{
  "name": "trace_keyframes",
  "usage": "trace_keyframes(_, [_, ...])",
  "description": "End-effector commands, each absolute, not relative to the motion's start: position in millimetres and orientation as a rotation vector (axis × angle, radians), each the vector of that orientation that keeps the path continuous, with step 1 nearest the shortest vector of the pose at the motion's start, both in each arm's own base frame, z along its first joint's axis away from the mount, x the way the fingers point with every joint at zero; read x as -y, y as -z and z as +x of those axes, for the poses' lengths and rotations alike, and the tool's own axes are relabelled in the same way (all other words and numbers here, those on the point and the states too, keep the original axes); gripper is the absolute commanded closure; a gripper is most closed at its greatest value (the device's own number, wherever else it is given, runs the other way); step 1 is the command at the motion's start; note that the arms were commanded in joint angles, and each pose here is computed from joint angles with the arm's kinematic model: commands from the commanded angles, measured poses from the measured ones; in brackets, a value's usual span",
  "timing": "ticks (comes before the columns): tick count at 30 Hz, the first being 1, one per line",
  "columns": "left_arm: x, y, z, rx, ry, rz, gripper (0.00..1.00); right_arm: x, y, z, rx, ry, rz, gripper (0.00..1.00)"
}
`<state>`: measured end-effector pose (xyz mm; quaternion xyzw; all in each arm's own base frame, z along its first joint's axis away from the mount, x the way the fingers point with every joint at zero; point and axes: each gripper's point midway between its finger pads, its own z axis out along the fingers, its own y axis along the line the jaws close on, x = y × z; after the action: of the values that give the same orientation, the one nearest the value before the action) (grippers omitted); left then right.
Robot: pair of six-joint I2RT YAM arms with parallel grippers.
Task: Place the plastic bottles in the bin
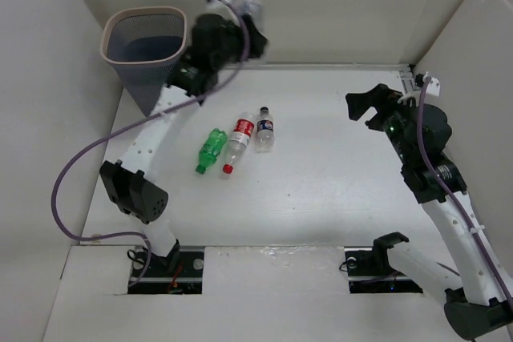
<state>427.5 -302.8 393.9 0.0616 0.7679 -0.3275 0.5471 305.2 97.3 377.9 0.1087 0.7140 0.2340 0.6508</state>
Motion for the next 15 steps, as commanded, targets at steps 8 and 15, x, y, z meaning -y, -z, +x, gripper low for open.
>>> trace_keyframes(8, [6.9,-493.1,539.4,-1.463,0.316,-0.479,1.00,-129.7,-327.5,313.0,-1.730,-0.644,0.120,0.00])
trace_keyframes(15, [-64.6,-437.1,583.5,-1.525,0.209,-0.574,0.38,-137.1,-298.2,325.7,-1.804,-0.617,0.060,0.00])
